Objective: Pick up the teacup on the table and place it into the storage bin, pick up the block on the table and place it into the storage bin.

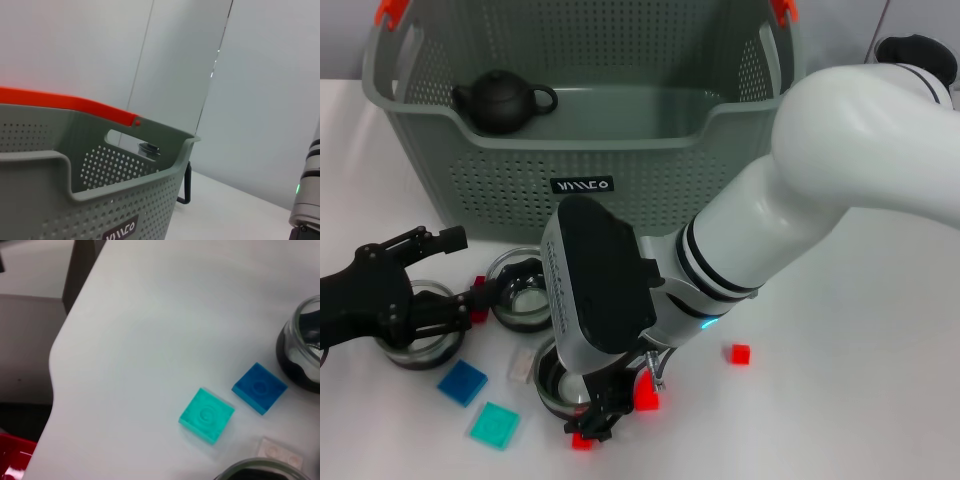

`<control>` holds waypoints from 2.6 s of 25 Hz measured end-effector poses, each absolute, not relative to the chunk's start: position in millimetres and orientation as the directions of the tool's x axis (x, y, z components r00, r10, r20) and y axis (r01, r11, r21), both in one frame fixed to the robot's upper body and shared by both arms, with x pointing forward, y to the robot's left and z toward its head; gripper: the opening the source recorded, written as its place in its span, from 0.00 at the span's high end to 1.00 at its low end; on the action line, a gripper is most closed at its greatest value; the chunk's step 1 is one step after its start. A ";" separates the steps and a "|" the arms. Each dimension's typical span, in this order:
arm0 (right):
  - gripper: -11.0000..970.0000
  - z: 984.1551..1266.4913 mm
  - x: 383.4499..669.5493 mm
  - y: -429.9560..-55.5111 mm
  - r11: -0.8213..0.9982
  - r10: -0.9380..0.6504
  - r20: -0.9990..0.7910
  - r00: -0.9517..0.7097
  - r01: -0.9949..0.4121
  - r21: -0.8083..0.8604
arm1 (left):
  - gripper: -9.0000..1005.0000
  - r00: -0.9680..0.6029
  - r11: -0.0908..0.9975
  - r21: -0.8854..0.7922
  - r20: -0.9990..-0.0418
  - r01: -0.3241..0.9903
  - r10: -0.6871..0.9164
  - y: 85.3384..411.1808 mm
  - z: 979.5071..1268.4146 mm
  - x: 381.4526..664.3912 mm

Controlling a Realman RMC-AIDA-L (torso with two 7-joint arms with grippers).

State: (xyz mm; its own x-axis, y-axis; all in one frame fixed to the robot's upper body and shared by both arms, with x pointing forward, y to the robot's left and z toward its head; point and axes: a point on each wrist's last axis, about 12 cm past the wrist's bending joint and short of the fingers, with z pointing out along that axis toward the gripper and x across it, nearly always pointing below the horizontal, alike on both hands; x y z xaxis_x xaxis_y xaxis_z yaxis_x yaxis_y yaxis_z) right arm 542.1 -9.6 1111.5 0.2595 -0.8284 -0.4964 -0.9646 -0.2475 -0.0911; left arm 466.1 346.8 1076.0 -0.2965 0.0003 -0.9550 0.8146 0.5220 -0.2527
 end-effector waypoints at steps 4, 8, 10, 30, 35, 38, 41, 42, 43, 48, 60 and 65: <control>0.11 1110.2 543.3 -11.6 -0.234 -0.834 -0.494 0.246 -0.968 -0.086 | 0.08 -0.297 0.524 -0.252 -0.955 0.814 0.001 346.8 1075.6 466.4; 0.11 1109.8 546.9 -16.2 -0.214 -0.850 -0.474 0.229 -0.973 -0.085 | 0.08 -0.297 0.524 -0.253 -0.955 0.813 0.000 346.8 1075.5 466.3; 0.11 1110.2 548.4 -17.7 -0.206 -0.857 -0.465 0.222 -0.975 -0.086 | 0.08 -0.297 0.524 -0.253 -0.955 0.813 0.001 346.8 1075.6 466.5; 0.11 1111.9 539.5 -13.4 -0.291 -0.841 -0.449 0.301 -0.952 -0.093 | 0.08 -0.301 0.529 -0.255 -0.954 0.809 0.000 345.7 1074.3 469.0; 0.24 1111.6 539.8 -13.9 -0.295 -0.842 -0.444 0.307 -0.951 -0.097 | 0.08 -0.300 0.532 -0.253 -0.954 0.808 0.002 345.7 1074.4 469.9; 0.38 1111.6 539.9 -14.4 -0.294 -0.843 -0.442 0.305 -0.951 -0.095 | 0.08 -0.300 0.532 -0.253 -0.954 0.808 0.002 345.7 1074.4 470.0; 0.51 1111.9 539.9 -14.5 -0.295 -0.844 -0.441 0.306 -0.951 -0.093 | 0.08 -0.300 0.532 -0.253 -0.954 0.808 0.002 345.7 1074.4 470.0; 0.55 1112.0 539.7 -14.5 -0.296 -0.844 -0.441 0.306 -0.951 -0.092 | 0.08 -0.300 0.532 -0.253 -0.954 0.808 0.002 345.7 1074.4 470.0; 0.59 1112.0 539.4 -14.6 -0.298 -0.844 -0.440 0.306 -0.950 -0.090 | 0.08 -0.300 0.532 -0.253 -0.954 0.808 0.002 345.7 1074.4 470.0; 0.74 1113.9 538.0 -14.9 -0.304 -0.843 -0.441 0.307 -0.949 -0.080 | 0.08 -0.301 0.533 -0.253 -0.954 0.808 0.003 345.8 1074.3 470.1; 0.93 1117.1 536.7 -16.6 -0.302 -0.845 -0.445 0.296 -0.951 -0.058 | 0.08 -0.302 0.533 -0.254 -0.953 0.807 0.002 345.5 1074.0 469.9; 0.93 1141.8 539.2 -21.4 -0.265 -0.838 -0.484 0.253 -0.963 -0.045 | 0.08 -0.304 0.537 -0.257 -0.953 0.804 0.000 346.2 1073.1 468.3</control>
